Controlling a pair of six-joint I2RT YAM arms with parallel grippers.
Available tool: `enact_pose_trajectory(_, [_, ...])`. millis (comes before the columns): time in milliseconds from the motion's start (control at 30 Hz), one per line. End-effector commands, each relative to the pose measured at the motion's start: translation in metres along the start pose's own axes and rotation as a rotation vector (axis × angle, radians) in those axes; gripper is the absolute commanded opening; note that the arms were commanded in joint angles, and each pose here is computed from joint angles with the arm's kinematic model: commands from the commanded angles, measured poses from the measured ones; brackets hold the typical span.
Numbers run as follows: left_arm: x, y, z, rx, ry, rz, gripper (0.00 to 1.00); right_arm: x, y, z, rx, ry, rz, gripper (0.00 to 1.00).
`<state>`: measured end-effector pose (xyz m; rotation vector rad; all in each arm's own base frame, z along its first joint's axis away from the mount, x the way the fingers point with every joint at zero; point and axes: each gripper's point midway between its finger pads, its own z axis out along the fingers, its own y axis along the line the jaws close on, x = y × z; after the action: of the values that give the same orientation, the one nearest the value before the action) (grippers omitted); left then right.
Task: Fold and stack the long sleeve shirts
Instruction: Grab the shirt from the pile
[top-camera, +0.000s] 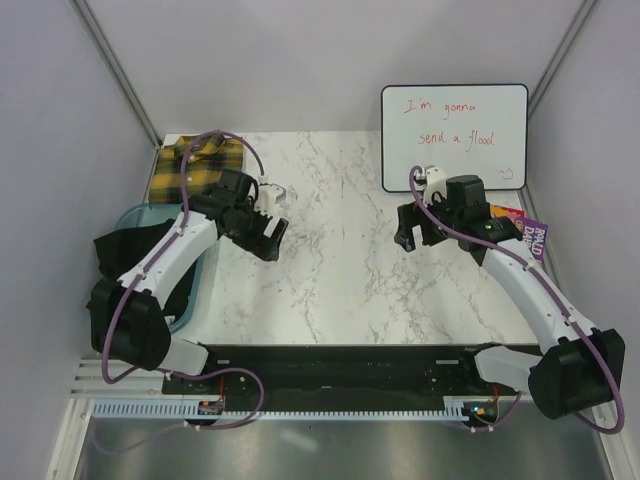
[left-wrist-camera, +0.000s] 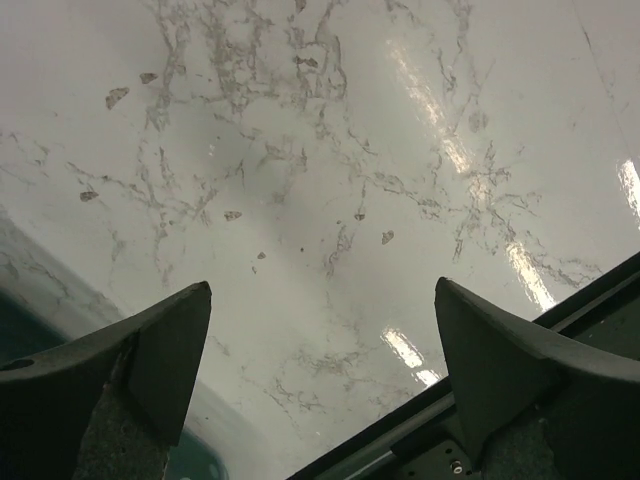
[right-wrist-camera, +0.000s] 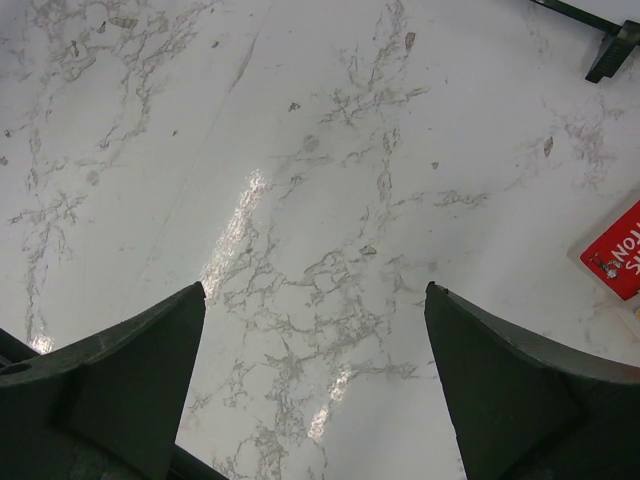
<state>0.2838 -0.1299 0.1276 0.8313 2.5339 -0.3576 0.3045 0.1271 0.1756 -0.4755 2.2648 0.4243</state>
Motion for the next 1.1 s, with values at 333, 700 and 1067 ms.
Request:
enact_pose_trajectory(333, [-0.059,0.104,-0.163,-0.206,-0.335,-0.141,0.99,-0.016,0.001,-0.003,-0.016,-0.034,-0.04,0.98])
enact_pose_trajectory(700, [0.116,0.19,-0.176,-0.248,-0.107,-0.308,0.99,-0.007,0.006,0.004,-0.056,-0.004,-0.038,0.98])
enact_pose_trajectory(1067, [0.179,0.229,-0.082,-0.196,-0.039,-0.322,0.99,-0.011,0.005,0.007,-0.052,0.004,-0.031,0.98])
